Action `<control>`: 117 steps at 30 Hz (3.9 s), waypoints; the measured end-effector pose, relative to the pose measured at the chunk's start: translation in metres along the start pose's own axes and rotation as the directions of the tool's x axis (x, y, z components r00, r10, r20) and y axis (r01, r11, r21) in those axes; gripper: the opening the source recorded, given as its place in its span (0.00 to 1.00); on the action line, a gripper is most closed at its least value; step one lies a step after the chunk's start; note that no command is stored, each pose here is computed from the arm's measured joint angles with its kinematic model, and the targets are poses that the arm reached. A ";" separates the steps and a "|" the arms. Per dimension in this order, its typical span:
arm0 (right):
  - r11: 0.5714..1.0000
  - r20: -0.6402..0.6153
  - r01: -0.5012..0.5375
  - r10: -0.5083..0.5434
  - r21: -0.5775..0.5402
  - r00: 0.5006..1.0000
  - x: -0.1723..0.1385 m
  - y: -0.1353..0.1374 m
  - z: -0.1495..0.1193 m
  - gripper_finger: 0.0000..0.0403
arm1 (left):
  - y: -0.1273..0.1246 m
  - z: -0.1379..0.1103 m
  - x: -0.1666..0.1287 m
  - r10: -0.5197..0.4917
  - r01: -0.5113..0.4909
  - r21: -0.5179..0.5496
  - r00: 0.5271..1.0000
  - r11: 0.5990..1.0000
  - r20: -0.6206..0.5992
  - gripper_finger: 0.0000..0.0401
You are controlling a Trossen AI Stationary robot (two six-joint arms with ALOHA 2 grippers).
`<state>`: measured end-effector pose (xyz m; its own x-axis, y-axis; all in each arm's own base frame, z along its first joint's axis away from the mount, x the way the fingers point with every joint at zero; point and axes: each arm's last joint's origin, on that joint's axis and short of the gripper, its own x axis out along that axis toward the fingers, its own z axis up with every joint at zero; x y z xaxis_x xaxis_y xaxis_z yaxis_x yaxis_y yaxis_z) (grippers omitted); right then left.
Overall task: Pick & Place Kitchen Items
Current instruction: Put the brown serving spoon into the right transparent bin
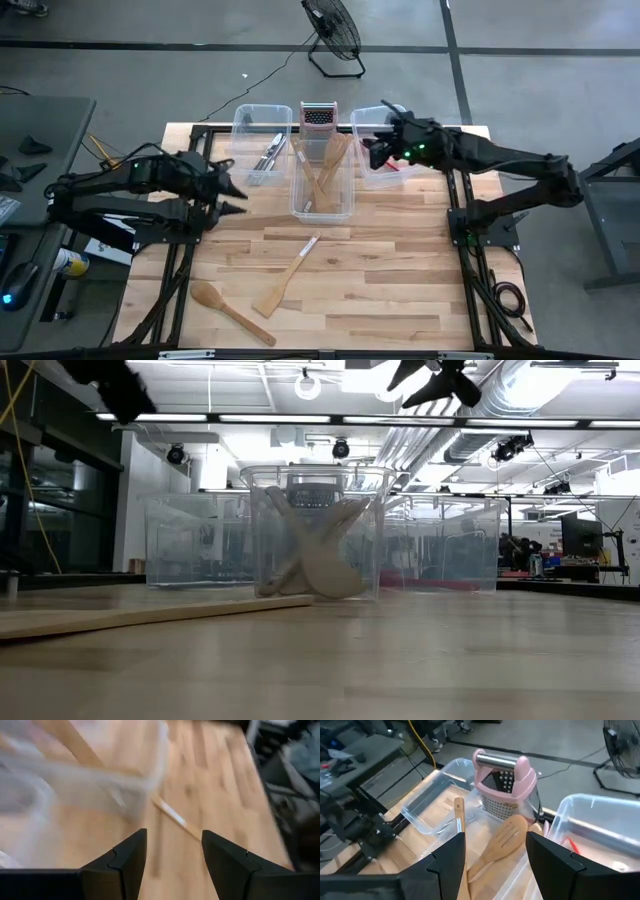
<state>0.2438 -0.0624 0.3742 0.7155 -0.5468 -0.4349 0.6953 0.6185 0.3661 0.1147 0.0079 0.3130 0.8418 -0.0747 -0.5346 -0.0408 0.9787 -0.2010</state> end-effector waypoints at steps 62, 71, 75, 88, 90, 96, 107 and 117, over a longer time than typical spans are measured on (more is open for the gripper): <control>0.961 -0.205 -0.192 0.150 -0.200 0.967 -0.049 0.012 -0.027 0.50 | -0.188 -0.137 0.114 -0.109 0.335 0.158 0.655 0.929 -0.748 0.68; 0.967 -0.204 -0.182 0.145 -0.176 0.968 -0.049 0.012 -0.027 0.50 | -0.197 -0.150 0.129 -0.091 0.357 0.228 0.689 0.906 -0.719 0.68; 0.967 -0.204 -0.182 0.145 -0.176 0.968 -0.049 0.012 -0.027 0.50 | -0.199 -0.155 0.136 -0.091 0.385 0.255 0.688 0.887 -0.720 0.68; 0.972 -0.227 -0.167 0.127 -0.166 0.966 -0.049 0.010 -0.029 0.50 | -0.197 -0.173 0.148 0.028 0.420 0.430 0.688 0.799 -0.725 0.61; 0.972 -0.228 -0.167 0.126 -0.167 0.965 -0.049 0.010 -0.029 0.50 | -0.198 -0.175 0.147 0.044 0.417 0.461 0.703 0.783 -0.710 0.58; 0.972 -0.236 -0.162 0.119 -0.171 0.964 -0.050 0.009 -0.030 0.50 | -0.200 -0.176 0.147 0.039 0.435 0.496 0.721 0.751 -0.692 0.55; 0.971 -0.245 -0.168 0.123 -0.171 0.962 -0.050 0.009 -0.030 0.50 | -0.200 -0.180 0.151 0.040 0.438 0.485 0.710 0.757 -0.704 0.49; 0.967 -0.263 -0.187 0.138 -0.171 0.955 -0.050 0.009 -0.031 0.50 | -0.201 -0.180 0.152 0.034 0.422 0.460 0.707 0.781 -0.707 0.33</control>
<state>0.2126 -0.0119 0.3740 0.7609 -0.2885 -0.5813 0.5272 0.7971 0.2945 0.1534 -0.2345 0.1241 0.2133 -0.1545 -0.9647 0.5713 0.8207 -0.0051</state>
